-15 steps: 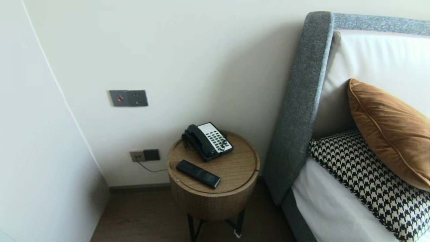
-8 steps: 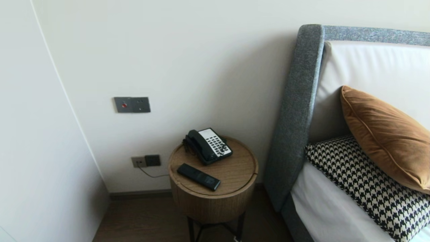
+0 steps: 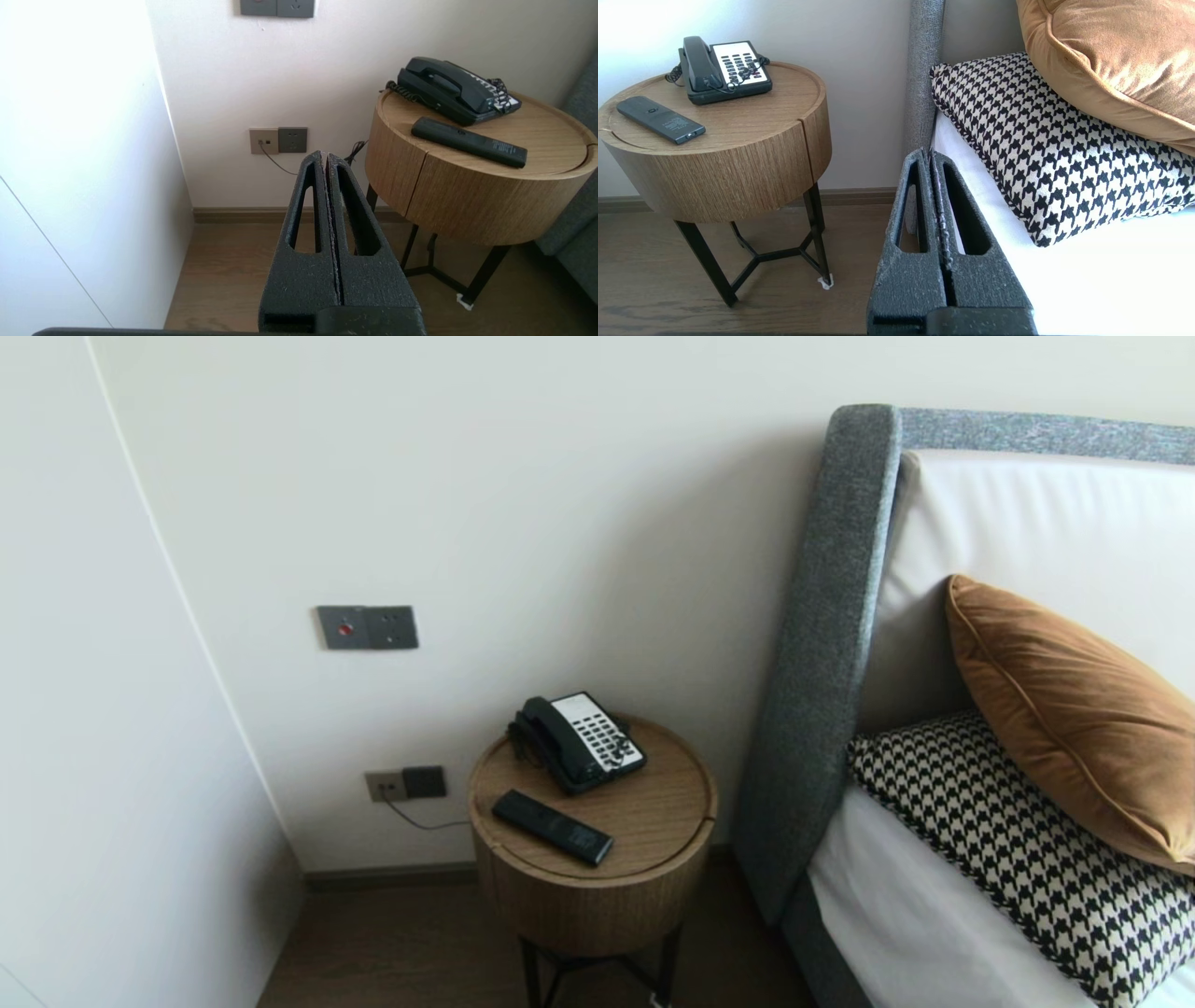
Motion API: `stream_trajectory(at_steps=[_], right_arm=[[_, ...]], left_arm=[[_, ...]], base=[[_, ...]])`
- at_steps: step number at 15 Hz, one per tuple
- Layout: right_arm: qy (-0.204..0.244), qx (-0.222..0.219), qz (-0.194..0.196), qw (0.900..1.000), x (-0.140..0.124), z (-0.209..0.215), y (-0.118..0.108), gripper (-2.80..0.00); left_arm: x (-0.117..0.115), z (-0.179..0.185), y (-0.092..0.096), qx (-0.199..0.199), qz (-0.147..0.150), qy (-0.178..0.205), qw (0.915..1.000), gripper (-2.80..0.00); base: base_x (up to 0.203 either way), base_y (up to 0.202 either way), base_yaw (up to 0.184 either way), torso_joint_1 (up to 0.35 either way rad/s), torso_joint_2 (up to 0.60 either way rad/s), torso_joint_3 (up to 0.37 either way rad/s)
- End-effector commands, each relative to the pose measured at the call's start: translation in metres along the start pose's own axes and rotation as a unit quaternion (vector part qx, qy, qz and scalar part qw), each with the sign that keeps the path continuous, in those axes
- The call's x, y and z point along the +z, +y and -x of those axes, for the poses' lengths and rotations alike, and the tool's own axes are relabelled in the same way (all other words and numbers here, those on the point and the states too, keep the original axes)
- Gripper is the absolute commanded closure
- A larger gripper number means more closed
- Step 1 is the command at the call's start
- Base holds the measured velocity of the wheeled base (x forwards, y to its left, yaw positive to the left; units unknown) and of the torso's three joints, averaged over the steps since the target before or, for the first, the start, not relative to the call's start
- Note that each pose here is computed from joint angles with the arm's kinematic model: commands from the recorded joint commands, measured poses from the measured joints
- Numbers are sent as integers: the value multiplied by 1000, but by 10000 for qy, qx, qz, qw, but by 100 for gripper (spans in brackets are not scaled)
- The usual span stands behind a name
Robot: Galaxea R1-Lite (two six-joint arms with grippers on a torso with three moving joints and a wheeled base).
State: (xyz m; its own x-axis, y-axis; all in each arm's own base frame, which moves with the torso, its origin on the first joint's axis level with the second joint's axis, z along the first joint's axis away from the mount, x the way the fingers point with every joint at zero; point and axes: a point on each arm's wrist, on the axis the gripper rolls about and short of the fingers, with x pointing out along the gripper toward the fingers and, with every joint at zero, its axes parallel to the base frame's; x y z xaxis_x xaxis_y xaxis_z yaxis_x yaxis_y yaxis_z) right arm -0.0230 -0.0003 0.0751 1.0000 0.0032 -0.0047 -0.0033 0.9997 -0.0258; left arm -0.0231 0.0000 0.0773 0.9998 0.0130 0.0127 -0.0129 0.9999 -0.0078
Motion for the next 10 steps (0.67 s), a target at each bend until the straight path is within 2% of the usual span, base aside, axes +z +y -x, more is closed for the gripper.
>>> stream_trajectory(at_steps=[1, 10], right_arm=[[-23, -1, 2, 10000, 0, 0, 0, 0], [-23, -1, 2, 10000, 0, 0, 0, 0]], left_arm=[[0, 0, 0, 4, 2, -6, 10000, 0], [0, 0, 0, 4, 0, -6, 10000, 0]], base=[[0, 0, 0, 0, 0, 0], [0, 0, 0, 0, 0, 0]])
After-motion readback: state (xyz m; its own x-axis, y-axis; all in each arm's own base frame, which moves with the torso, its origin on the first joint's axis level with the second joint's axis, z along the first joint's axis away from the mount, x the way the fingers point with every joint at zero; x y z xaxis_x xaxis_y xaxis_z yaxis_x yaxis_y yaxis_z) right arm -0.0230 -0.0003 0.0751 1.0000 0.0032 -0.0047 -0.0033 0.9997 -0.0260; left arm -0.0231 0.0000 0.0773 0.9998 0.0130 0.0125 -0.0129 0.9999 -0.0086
